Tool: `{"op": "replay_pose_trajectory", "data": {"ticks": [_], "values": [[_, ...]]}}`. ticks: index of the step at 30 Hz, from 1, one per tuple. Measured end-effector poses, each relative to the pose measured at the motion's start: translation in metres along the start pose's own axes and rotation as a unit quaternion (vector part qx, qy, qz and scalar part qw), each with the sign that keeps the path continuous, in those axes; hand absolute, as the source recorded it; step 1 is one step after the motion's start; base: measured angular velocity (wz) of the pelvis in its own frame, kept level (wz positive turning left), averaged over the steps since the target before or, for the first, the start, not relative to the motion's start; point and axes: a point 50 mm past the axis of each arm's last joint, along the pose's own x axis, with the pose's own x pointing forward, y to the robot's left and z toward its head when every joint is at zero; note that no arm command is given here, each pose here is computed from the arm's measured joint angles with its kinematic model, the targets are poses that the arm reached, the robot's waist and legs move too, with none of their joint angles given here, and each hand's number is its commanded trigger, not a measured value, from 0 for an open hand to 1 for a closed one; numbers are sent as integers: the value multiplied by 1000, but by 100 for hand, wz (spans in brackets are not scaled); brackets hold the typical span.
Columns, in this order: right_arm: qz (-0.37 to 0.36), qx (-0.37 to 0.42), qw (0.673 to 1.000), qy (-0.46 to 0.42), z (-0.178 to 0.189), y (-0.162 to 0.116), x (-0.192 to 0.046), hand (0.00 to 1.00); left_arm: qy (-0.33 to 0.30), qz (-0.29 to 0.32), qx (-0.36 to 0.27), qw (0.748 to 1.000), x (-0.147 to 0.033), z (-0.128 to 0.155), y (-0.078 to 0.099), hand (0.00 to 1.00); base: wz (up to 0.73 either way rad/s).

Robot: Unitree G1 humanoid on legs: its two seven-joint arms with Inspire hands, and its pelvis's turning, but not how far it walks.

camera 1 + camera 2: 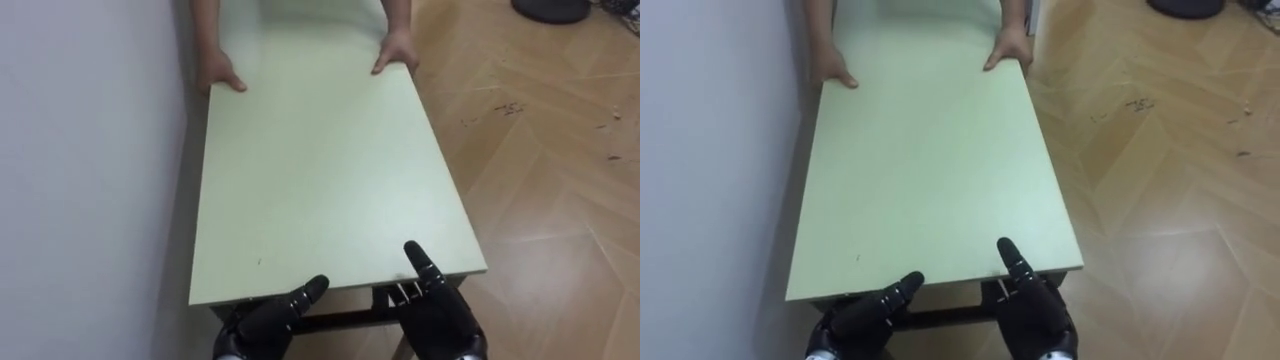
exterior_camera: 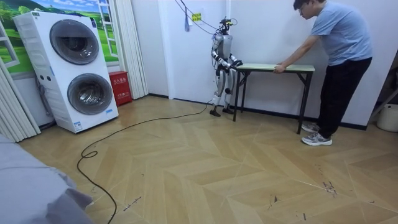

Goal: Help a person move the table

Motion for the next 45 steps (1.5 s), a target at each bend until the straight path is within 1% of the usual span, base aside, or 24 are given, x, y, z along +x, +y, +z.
{"op": "replay_pose_trajectory", "data": {"ticks": [4, 7, 11, 13, 16, 18, 21, 23, 25, 29, 31, 34, 37, 38, 40, 43, 45], "values": [[7, -16, 1000, 12, 0, -6, -1, 0, 7, 5, 16, 1000, 0, -1, 5, 0, 6], [1, -55, 998, 37, -3, -18, -5, 0, 24, 25, 54, 998, -3, -4, 17, 0, 1], [-15, -100, 992, 72, -4, -29, -10, 0, 44, 45, 67, 996, -6, -9, 28, 0, 1], [-18, -127, 988, 88, -4, -34, -12, 0, 56, 60, 66, 994, -8, -14, 36, 0, 0], [-24, -146, 984, 103, -3, -41, -15, 0, 71, 78, 74, 992, -11, -18, 45, 0, 0], [-44, -186, 974, 123, -1, -52, -17, 0, 81, 90, 85, 989, -14, -21, 52, 0, 0], [-75, -217, 963, 142, 1, -65, -22, 0, 90, 108, 96, 985, -18, -23, 61, 0, 0], [-91, -220, 960, 150, 0, -71, -26, 0, 94, 120, 101, 983, -20, -23, 67, 0, 6], [-113, -225, 955, 160, 0, -80, -31, 0, 98, 143, 111, 979, -22, -23, 78, 0, 7], [-149, -235, 944, 175, 1, -94, -40, 0, 104, 166, 126, 972, -24, -21, 90, 0, 0], [-181, -246, 934, 186, 3, -104, -47, 0, 104, 171, 129, 971, -25, -21, 92, 0, 0], [-200, -267, 923, 193, 6, -108, -47, 0, 107, 172, 144, 969, -26, -21, 93, 0, 0], [-244, -293, 900, 213, 11, -120, -57, 0, 114, 179, 164, 963, -27, -21, 97, 0, 0], [-253, -293, 897, 214, 11, -123, -59, 0, 113, 182, 165, 963, -27, -22, 97, 0, -4], [-294, -288, 886, 215, 10, -132, -72, 0, 112, 194, 168, 960, -28, -24, 101, 0, -7], [-327, -279, 878, 212, 8, -138, -80, 0, 118, 209, 175, 955, -32, -27, 106, 0, -14], [-353, -288, 862, 220, 8, -143, -85, 0, 133, 219, 198, 946, -35, -30, 110, 0, -9]]}}
